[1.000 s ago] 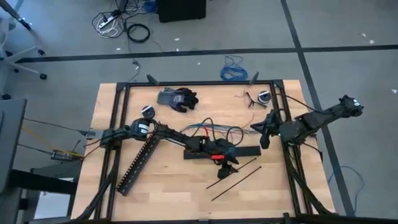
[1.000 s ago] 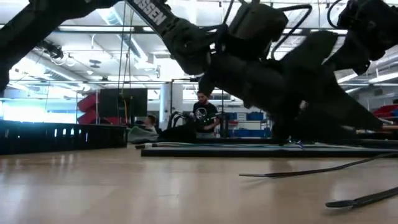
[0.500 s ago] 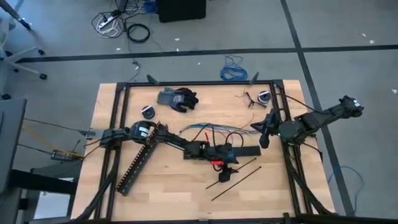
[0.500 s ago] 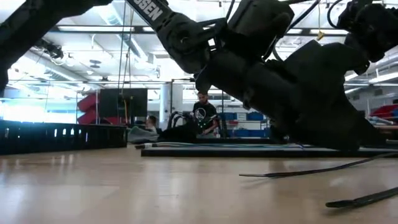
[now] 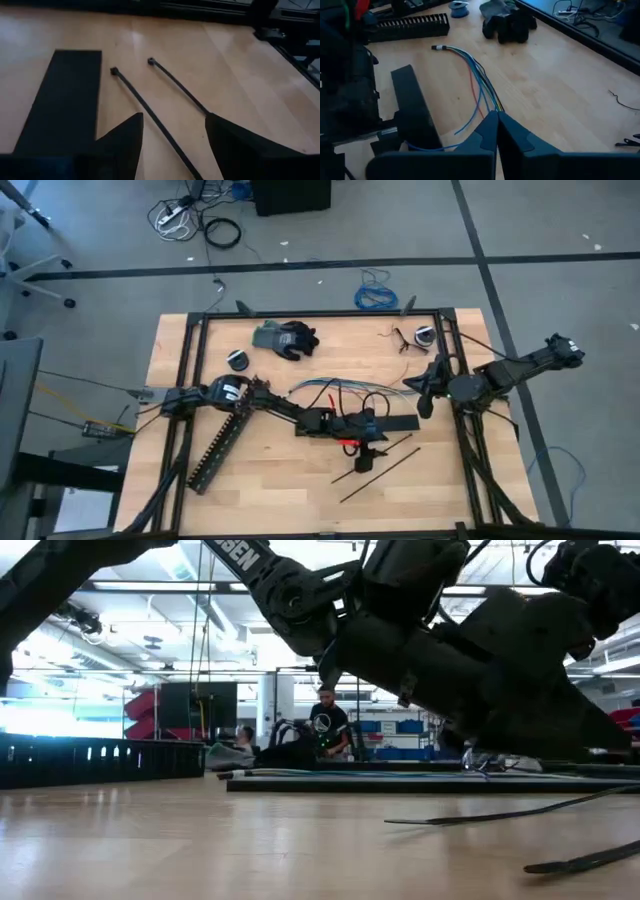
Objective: Ziptie cables
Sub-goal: Wrap the black zip tie on the cable wires
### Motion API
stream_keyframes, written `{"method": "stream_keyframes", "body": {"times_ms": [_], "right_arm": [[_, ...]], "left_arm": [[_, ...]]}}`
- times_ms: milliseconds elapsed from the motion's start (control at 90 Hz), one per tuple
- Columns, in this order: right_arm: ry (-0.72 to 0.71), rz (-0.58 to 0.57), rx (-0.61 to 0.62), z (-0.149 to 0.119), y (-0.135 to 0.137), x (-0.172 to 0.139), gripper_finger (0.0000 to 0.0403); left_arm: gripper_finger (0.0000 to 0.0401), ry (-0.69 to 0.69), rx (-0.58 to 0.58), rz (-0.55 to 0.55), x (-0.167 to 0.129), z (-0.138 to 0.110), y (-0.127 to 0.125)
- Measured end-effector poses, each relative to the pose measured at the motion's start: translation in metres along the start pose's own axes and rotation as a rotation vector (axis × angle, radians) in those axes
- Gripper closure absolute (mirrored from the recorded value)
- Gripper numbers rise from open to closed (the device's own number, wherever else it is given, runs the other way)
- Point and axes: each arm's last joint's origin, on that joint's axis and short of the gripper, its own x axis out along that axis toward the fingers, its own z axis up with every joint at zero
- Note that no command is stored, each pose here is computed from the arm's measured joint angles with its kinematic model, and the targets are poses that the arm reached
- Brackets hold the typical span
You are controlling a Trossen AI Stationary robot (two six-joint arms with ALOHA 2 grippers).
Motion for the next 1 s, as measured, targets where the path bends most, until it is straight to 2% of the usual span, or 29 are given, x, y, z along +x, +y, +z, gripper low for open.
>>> {"method": "stream_keyframes", "body": {"times_ms": [133,478,700,1000], "right_arm": [[-0.002,0.001,0.012,0.0,0.0,0.0,0.0399],[-0.006,0.004,0.021,0.001,0.0,0.0,0.0399],[-0.004,0.003,0.016,0.0,0.0,0.0,0.0399],[-0.002,0.002,-0.001,0.0,0.0,0.0,0.0399]], "left_arm": [[0.0194,-0.008,0.021,0.008,0.002,-0.002,-0.001],[0.0194,0.051,0.029,0.051,0.015,-0.033,0.002],[0.0194,0.062,0.029,0.05,0.015,-0.034,0.0],[0.0214,0.122,0.046,-0.013,0.016,-0.032,-0.015]]}}
